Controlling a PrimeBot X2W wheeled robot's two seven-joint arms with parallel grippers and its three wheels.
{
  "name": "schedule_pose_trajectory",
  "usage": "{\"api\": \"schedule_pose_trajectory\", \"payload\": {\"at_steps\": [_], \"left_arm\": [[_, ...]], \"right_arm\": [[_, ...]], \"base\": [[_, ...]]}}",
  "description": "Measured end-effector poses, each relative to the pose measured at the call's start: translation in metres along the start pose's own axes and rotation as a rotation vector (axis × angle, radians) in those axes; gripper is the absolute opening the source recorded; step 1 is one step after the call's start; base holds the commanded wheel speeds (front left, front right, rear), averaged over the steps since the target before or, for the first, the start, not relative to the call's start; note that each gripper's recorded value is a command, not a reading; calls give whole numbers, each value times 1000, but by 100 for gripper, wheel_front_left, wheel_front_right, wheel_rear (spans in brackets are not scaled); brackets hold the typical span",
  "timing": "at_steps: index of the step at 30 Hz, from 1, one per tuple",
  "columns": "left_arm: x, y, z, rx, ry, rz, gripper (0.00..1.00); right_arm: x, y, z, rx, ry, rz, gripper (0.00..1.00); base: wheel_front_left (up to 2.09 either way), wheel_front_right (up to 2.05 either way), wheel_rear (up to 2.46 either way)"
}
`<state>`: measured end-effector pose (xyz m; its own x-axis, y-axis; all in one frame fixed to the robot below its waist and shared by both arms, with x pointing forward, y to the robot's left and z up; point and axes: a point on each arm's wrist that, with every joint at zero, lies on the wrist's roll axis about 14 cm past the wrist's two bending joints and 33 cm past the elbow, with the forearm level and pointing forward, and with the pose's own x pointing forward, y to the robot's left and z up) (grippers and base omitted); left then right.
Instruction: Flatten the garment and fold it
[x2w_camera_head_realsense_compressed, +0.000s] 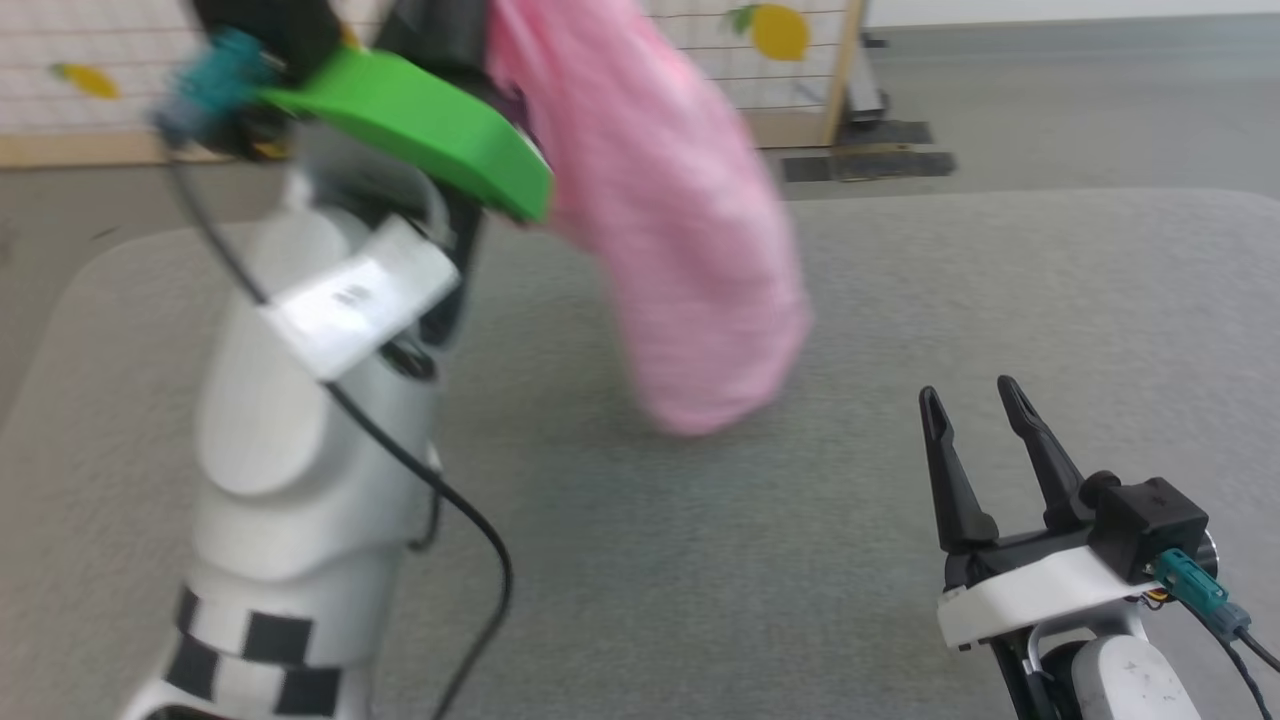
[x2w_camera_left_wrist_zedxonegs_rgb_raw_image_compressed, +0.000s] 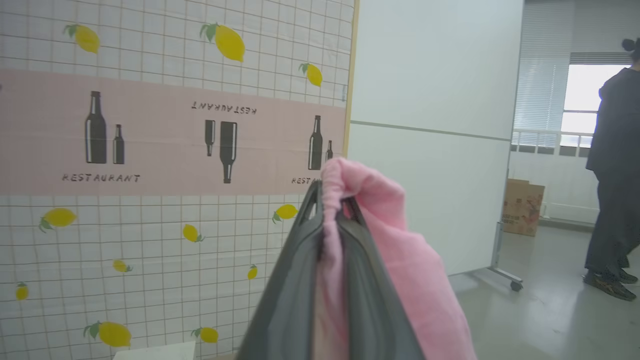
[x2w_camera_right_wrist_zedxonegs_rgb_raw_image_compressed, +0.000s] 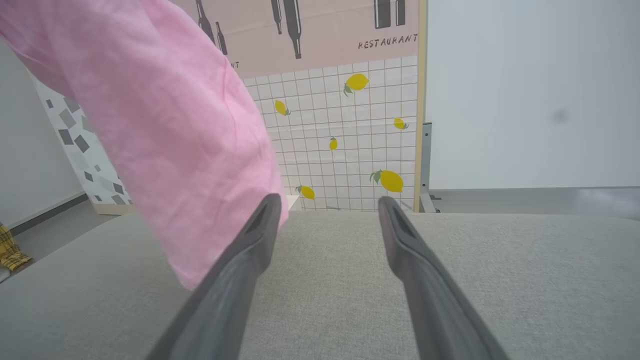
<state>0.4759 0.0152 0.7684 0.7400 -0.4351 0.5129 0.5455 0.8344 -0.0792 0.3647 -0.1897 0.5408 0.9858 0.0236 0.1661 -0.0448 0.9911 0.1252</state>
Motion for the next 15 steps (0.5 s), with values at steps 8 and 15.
{"api": "schedule_pose_trajectory", "payload": {"at_steps": [8, 15], "left_arm": [[-57, -71, -168, -167, 522, -125, 0], [-177, -118, -285, -215, 1084, -242, 0]], "right_arm": [[-25, -29, 8, -23, -3, -97, 100], [-35, -40, 6, -33, 16, -140, 100]], "base": [[0, 0, 0], [0, 0, 0]]}}
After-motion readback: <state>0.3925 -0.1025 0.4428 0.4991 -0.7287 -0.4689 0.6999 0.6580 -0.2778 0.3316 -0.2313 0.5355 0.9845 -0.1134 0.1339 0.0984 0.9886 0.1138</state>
